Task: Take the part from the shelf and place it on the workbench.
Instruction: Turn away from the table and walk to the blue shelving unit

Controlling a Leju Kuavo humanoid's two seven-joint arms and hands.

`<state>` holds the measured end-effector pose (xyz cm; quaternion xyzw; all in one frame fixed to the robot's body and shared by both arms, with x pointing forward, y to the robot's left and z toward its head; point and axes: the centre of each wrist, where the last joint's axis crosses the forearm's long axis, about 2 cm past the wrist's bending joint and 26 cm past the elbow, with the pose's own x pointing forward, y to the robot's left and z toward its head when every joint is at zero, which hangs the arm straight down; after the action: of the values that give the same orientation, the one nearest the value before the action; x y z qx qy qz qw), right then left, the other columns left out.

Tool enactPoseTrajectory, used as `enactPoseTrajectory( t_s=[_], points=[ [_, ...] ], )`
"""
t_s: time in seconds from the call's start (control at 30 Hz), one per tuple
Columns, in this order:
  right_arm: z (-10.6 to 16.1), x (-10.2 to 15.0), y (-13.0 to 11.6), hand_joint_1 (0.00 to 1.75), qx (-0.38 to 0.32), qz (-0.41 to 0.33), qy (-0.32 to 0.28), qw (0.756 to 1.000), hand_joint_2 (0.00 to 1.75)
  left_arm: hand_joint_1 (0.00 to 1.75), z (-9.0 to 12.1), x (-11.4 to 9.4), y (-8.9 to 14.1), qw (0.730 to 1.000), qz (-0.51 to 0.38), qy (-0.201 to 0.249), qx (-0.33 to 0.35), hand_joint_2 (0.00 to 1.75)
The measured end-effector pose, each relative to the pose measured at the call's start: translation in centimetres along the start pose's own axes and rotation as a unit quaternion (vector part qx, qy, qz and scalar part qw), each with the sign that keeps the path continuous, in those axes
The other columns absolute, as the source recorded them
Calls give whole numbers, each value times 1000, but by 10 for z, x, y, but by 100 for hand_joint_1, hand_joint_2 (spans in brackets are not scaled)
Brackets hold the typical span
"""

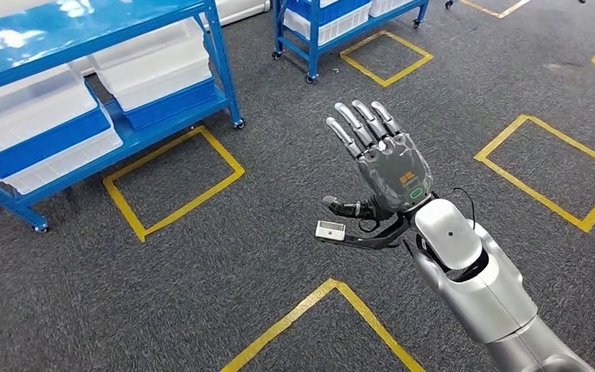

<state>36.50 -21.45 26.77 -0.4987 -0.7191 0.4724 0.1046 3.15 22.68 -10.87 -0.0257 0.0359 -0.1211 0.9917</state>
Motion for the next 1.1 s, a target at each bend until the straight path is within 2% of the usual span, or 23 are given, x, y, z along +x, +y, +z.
enactPoseTrajectory(
  t_s=[0.37,0.8,1.1],
  points=[
    [14,5,6,0,7,-1,4,1000,0,0,-1,-4,0,1000,0,3,0,0],
    [28,-13,8,0,20,10,16,1000,0,0,0,-2,0,1000,-1,2,-1,0],
    [28,-16,6,0,17,12,19,1000,0,0,0,0,0,1000,-2,0,1,0]
  ],
)
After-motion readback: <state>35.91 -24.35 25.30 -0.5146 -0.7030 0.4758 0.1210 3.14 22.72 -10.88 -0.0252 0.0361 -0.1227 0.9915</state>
